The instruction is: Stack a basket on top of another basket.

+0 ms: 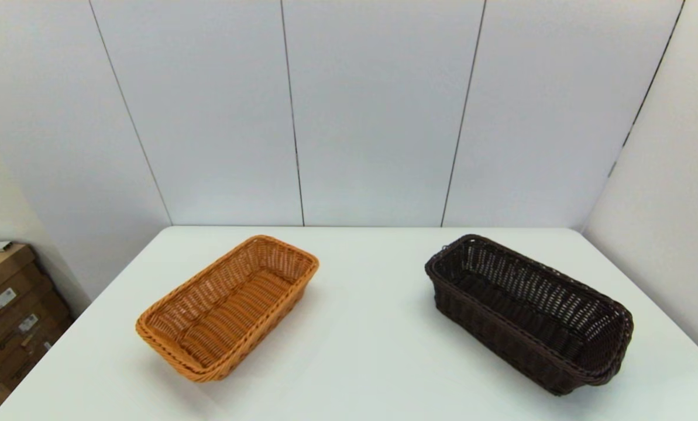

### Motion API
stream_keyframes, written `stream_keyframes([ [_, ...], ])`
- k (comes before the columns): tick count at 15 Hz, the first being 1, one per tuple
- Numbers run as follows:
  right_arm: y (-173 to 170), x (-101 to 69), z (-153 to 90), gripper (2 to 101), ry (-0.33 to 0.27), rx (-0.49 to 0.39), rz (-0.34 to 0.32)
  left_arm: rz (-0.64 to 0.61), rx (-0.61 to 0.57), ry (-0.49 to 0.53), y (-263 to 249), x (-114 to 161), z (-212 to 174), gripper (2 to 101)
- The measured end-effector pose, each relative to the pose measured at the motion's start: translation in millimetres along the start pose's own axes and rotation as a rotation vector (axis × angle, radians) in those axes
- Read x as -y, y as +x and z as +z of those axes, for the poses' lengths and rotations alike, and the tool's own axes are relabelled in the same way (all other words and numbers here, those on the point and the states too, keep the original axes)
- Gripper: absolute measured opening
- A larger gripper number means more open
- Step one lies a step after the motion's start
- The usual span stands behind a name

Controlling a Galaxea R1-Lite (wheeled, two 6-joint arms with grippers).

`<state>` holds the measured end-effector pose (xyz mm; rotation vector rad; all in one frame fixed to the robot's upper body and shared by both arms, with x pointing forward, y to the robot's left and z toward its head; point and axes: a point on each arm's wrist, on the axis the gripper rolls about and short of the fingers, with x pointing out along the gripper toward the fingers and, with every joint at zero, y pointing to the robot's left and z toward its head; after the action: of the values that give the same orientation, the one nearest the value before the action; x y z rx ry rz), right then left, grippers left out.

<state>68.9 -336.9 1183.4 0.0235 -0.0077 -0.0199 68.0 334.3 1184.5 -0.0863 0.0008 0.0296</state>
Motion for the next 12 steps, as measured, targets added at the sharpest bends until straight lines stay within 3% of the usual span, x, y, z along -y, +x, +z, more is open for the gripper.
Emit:
stream_keyframes([
  [12, 0.0, 0.0, -0.1, 97.1, 0.0, 0.0, 0.0, 0.001, -0.002, 0.023, 0.0, 0.0, -0.3, 97.8],
])
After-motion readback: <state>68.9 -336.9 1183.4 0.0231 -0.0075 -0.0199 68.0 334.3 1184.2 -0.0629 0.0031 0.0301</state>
